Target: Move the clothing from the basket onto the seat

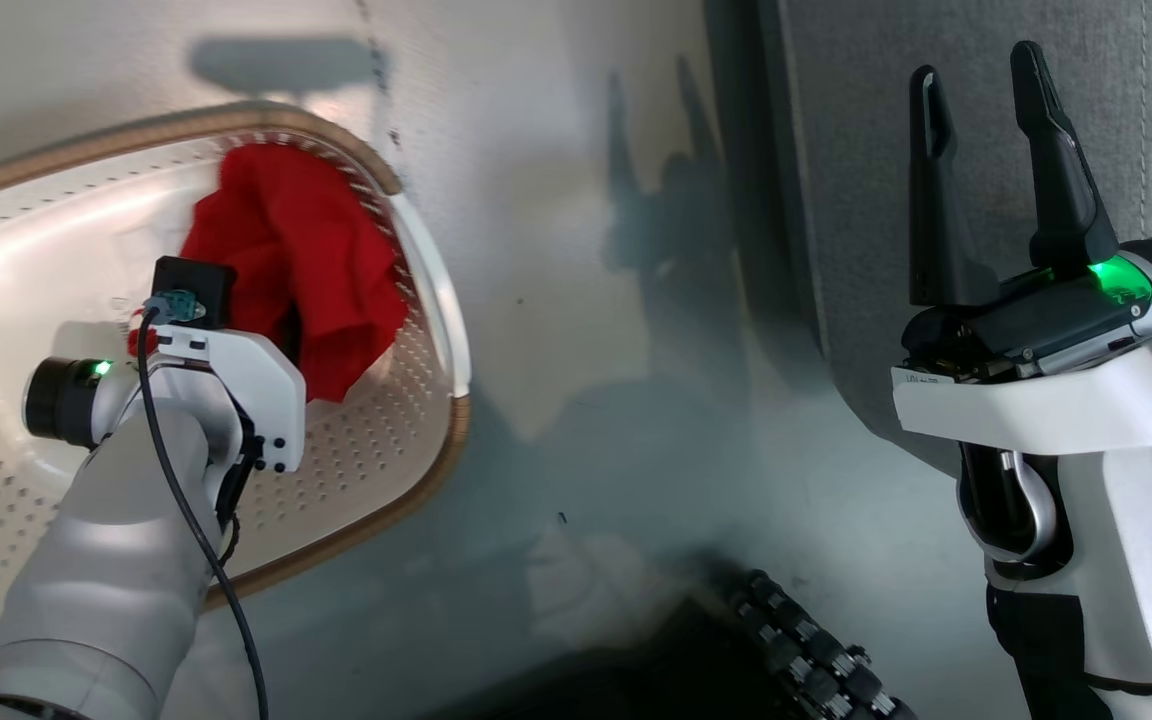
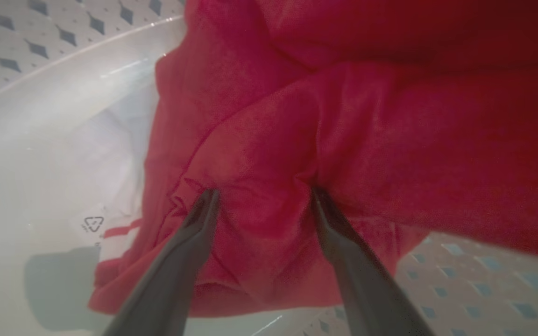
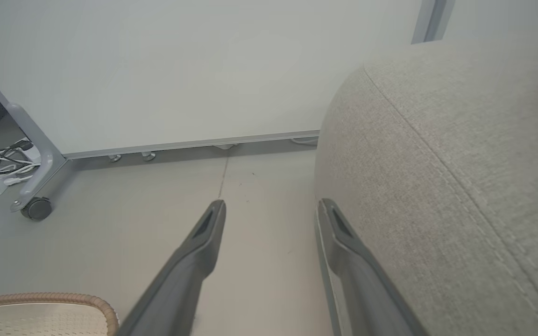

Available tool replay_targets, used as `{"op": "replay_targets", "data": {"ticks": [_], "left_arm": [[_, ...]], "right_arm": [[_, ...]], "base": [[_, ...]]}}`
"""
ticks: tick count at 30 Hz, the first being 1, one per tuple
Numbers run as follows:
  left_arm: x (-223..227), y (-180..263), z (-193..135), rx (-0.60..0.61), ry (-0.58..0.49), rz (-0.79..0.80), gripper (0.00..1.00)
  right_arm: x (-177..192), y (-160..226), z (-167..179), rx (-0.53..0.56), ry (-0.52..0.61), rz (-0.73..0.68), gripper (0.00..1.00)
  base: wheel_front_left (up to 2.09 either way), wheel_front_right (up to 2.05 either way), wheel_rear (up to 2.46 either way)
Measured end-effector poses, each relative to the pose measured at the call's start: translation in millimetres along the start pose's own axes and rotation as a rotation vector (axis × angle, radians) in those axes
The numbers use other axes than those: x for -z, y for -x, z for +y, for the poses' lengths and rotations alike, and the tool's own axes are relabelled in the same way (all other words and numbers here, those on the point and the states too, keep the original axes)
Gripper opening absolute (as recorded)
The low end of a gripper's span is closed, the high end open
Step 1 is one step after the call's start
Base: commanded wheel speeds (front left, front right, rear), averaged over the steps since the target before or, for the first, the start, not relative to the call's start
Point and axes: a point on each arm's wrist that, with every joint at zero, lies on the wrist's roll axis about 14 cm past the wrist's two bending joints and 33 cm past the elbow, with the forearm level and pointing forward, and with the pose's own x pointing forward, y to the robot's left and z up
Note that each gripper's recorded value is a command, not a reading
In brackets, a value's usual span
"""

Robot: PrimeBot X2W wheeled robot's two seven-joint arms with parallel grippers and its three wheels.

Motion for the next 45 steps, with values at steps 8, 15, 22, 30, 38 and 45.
{"op": "replay_targets", "data": {"ticks": [8,15,22,30,38,45], "left_arm": [[10.6,-18.8,-2.7,0.014,-0.020,0.050,1.00],[5.1,-20.4,4.9,0.003,-0.060,0.058,0.00],[-10.2,-12.1,6.1,-0.008,-0.084,-0.015,0.00],[-33.2,33.2,-27.5,0.033,-0.098,-0.163,0.00],[-73.0,93.7,-38.7,0.011,-0.060,-0.342,0.00],[-111.6,159.3,-43.6,-0.029,-0.039,-0.559,0.00]], "right_arm": [[8.8,7.3,-14.1,0.041,0.005,0.027,1.00],[3.3,9.2,-14.0,0.044,-0.003,0.014,1.00],[-13.5,4.8,-4.9,0.012,0.005,-0.025,1.00],[-40.4,11.5,9.4,-0.019,0.037,-0.079,1.00],[-60.6,27.9,27.3,-0.054,0.041,-0.101,1.00],[-85.1,43.8,44.7,-0.092,0.037,-0.127,1.00]], "base": [[0.00,0.00,0.00],[0.00,0.00,0.00],[0.00,0.00,0.00],[0.00,0.00,0.00],[0.00,0.00,0.00],[0.00,0.00,0.00]]}}
